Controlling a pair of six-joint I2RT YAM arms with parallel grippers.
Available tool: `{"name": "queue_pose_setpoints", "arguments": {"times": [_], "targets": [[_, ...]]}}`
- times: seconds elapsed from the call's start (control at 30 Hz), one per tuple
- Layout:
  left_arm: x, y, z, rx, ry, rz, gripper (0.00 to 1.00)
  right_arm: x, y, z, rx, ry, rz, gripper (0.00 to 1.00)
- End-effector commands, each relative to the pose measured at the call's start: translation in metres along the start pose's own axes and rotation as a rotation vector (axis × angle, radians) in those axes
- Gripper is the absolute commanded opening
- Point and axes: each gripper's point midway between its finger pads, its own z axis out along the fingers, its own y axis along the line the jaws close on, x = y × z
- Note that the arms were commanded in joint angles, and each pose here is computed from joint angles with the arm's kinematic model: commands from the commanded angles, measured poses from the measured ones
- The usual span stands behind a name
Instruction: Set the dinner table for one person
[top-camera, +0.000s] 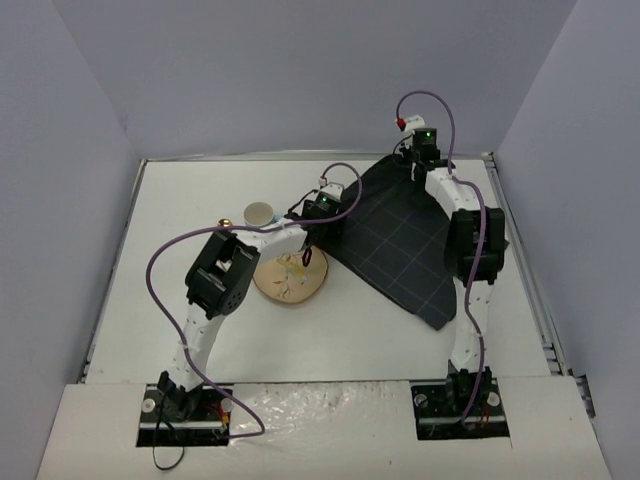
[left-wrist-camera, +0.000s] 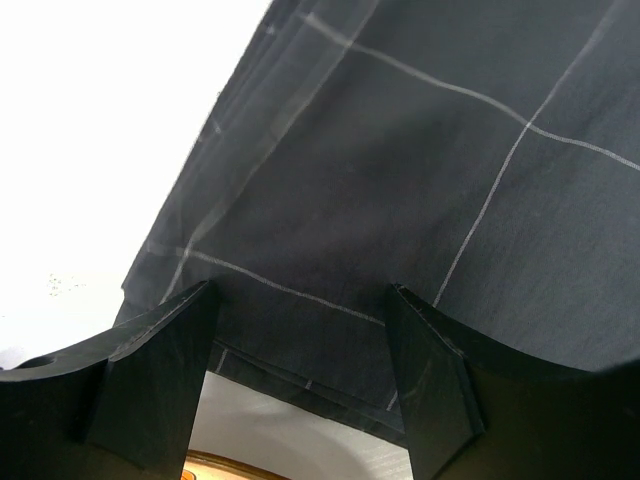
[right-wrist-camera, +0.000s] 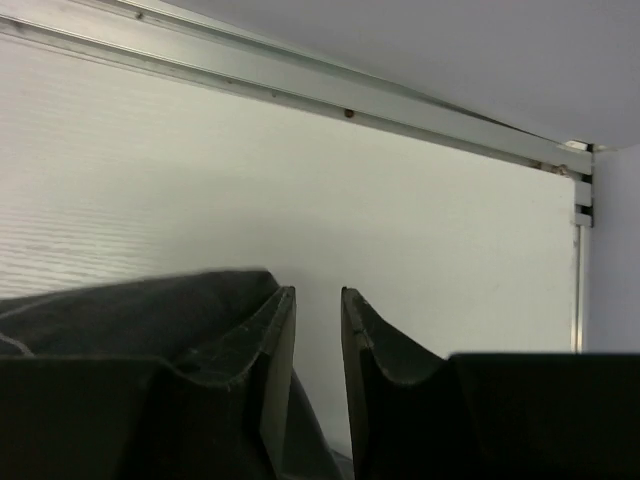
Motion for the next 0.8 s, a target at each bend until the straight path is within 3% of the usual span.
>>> {"name": "queue_pose_setpoints", "arguments": {"times": [0.0,0.1,0.2,0.33,0.43,0.6,0.77], "targets": [[0.033,0.007,-0.011,0.0,0.135,0.014,0.62,-0.041,-0.034,-0.012,0.131,-0.084,0.068,0.39],[0.032,0.006,-0.011,0.001,0.134,0.015,0.63,-0.059,-0.046,-0.032,0.143,-0.124,0.159,0.64],[0.031,0.006,-0.011,-0.001,0.133,0.014,0.63,-0.063,-0.046,-0.047,0.104,-0.132,0.228,0.74],[0.026,0.008,-0.013,-0.008,0.121,0.016,0.63,-0.044,-0.053,-0.076,0.104,-0.093,0.369,0.75],[0.02,0.009,-0.015,-0.012,0.109,0.019,0.63,0.001,-0.04,-0.083,0.033,-0.009,0.498,0.74],[0.02,0.01,-0.015,-0.011,0.109,0.015,0.63,0.019,-0.002,-0.084,-0.117,0.024,0.453,0.64],[0.025,0.011,-0.016,-0.009,0.117,0.017,0.63,0.011,0.036,-0.075,-0.23,0.015,0.391,0.64]]}}
